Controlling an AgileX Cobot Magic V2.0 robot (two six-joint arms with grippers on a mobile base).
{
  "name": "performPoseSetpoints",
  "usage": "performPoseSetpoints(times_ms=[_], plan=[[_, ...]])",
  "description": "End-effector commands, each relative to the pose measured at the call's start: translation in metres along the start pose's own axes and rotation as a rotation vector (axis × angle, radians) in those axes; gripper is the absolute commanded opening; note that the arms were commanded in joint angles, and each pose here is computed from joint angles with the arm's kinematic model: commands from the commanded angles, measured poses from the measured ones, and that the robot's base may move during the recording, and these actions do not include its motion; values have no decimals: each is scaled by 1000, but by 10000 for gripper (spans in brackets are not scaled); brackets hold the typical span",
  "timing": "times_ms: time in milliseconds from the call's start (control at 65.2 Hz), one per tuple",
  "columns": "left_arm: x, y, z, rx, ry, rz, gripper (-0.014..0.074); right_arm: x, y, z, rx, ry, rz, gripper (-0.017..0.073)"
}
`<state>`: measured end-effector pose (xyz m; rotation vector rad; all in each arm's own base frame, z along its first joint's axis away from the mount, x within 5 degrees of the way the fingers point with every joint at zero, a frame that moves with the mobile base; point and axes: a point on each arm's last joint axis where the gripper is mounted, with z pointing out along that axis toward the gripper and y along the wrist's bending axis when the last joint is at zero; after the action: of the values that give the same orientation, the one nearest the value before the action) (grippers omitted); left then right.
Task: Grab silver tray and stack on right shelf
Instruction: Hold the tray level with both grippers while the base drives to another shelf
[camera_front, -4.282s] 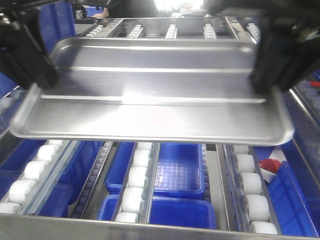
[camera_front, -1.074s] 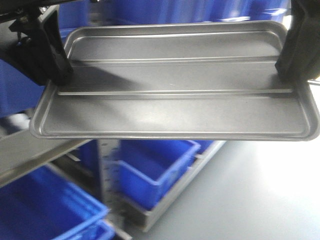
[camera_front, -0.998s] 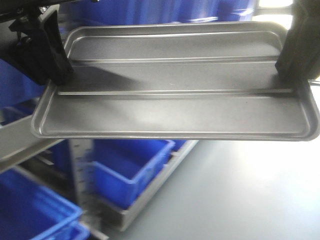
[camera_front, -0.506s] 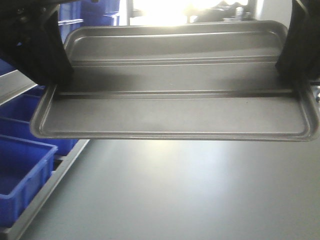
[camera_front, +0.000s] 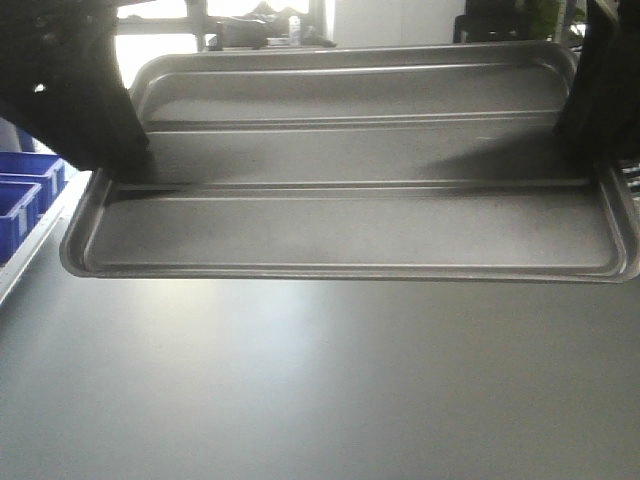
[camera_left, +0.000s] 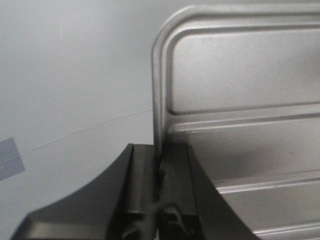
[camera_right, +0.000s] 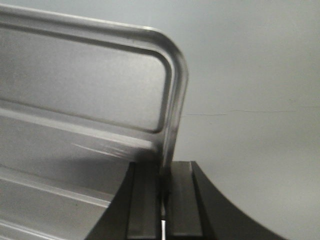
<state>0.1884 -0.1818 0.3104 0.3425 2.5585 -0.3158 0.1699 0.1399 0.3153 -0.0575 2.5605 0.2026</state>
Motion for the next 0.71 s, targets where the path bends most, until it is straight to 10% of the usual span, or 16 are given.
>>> performPoseSetpoints(times_ms=[0,691], plan=[[-9,-5,-18,52,-91,25,-94,-10,2,-13,-51,-100,-34,57],[-9,-5,-18,52,-91,25,-94,-10,2,-13,-51,-100,-34,57]])
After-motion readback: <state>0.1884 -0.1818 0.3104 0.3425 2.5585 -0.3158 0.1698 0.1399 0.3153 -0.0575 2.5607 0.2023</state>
